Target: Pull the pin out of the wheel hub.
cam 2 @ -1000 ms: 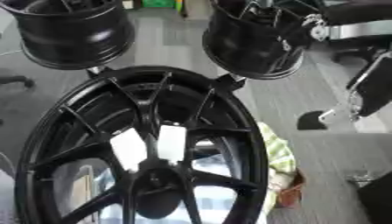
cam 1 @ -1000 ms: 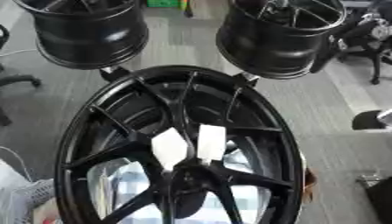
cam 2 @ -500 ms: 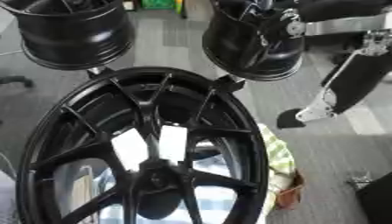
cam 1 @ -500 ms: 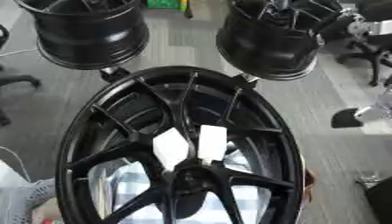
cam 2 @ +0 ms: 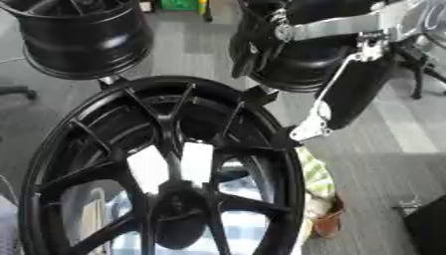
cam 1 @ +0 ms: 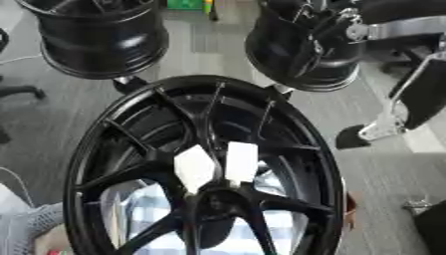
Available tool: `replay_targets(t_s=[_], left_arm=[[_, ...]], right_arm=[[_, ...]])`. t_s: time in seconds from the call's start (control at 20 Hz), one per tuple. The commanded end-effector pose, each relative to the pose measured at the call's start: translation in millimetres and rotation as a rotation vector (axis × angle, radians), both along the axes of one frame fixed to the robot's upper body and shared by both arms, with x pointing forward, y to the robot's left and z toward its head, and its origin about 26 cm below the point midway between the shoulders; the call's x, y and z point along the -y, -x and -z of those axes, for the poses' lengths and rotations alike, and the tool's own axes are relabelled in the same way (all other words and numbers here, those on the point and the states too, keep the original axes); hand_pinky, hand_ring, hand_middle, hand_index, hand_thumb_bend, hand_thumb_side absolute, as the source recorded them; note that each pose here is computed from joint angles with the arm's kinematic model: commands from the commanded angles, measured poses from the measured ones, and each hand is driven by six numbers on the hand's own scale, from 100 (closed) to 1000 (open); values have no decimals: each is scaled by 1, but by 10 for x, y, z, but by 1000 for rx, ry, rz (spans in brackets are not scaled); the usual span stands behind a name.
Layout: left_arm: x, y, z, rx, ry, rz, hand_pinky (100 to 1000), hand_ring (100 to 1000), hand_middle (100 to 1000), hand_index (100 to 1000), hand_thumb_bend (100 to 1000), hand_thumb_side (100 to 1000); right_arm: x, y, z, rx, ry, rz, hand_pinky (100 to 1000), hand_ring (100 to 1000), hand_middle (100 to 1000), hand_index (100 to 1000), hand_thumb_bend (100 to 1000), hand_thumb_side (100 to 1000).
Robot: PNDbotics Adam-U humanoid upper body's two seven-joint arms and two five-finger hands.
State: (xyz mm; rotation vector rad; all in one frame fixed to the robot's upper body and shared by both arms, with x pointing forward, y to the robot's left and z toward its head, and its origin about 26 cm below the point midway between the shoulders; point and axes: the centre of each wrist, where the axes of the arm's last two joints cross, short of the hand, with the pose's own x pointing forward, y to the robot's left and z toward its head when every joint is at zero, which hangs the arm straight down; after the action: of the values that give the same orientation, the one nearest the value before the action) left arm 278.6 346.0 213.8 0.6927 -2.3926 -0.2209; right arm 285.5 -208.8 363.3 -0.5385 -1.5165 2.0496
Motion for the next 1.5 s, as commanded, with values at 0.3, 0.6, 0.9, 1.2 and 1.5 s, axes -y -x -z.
replay_targets(t_s=[0.3,0.6,0.9,1.2,1.5], left_arm=[[-12,32,-73,5,-37,6,767,869,740,876,300,731],[-10,37,-50,-6,-35,7,766,869,741,876,298,735],[-5,37,-34,-13,-29,10,766,870,741,875,296,737],[3,36,-25,-17,-26,15,765,870,742,875,293,739],[3,35,-26,-15,-26,15,766,871,742,875,292,739]], right_arm=[[-300,45,-6,-39,39,32,823,802,773,839,547,363],[-494,70,18,-69,29,62,821,799,771,836,544,359],[-677,92,84,-130,29,83,820,801,771,833,549,345],[-829,125,120,-175,32,89,817,801,770,834,552,345],[-849,115,182,-204,32,123,815,799,768,833,554,341]])
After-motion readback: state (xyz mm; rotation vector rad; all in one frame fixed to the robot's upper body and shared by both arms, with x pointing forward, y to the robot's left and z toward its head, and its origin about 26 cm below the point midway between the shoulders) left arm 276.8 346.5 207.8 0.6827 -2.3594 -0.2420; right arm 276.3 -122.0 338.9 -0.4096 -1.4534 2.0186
